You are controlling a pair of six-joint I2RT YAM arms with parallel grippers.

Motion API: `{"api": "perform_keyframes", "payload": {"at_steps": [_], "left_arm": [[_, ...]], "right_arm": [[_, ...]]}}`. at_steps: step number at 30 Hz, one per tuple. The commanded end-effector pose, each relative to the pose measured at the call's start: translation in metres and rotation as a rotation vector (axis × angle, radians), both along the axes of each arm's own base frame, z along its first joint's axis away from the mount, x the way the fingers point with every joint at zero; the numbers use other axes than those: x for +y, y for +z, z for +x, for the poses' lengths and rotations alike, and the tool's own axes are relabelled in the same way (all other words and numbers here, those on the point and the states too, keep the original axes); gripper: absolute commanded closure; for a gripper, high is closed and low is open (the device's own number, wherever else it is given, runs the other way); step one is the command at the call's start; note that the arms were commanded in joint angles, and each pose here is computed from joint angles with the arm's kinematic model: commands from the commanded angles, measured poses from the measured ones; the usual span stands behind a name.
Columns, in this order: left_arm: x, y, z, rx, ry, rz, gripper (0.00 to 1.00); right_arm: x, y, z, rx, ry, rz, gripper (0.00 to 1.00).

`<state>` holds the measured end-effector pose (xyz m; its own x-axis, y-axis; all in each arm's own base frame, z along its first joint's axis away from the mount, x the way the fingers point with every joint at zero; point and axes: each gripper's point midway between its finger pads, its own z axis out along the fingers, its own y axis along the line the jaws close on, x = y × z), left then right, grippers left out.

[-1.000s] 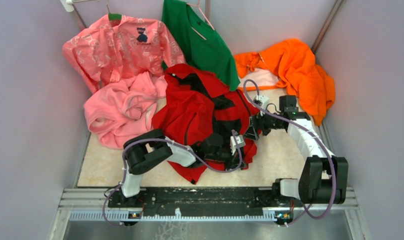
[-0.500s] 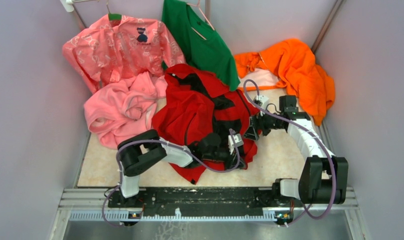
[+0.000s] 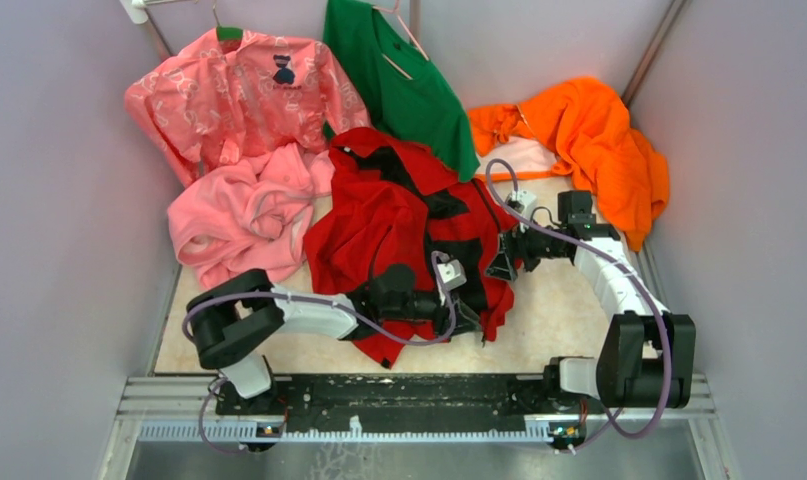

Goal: Zip up the jacket
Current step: Adjust the zipper on the jacket.

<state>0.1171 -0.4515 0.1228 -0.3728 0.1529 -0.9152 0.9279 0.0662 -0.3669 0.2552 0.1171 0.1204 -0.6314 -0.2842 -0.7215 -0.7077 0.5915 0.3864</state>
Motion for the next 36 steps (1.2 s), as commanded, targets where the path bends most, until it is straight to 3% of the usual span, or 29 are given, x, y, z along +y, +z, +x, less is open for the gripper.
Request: {"api": "perform_keyframes", "payload": {"at_steps": [1, 11, 19, 24, 29, 36], "left_arm": [[0.009, 0.021, 0.001, -0.054, 0.023, -0.036, 0.66], [0.044, 0.032, 0.016, -0.108, 0.173, -0.01, 0.66], [0.027, 0.027, -0.002, 0.137, 0.151, -0.073, 0.65], [0.021, 0.005, 0.003, 0.217, 0.267, 0.047, 0.65], [0.018, -0.007, 0.004, 0.263, 0.329, 0.08, 0.65], [-0.01, -0.009, -0.01, 0.245, 0.262, 0.088, 0.66]], "right_arm": [[0.003, 0.03, 0.012, -0.121, 0.025, 0.023, 0.16], [0.004, 0.043, 0.011, -0.195, 0.036, 0.027, 0.16], [0.004, 0.044, 0.009, -0.204, 0.044, 0.024, 0.16], [0.003, 0.047, 0.009, -0.225, 0.047, 0.02, 0.16], [0.004, 0.05, 0.008, -0.235, 0.053, 0.025, 0.16], [0.005, 0.054, 0.005, -0.254, 0.067, 0.024, 0.17]]}}
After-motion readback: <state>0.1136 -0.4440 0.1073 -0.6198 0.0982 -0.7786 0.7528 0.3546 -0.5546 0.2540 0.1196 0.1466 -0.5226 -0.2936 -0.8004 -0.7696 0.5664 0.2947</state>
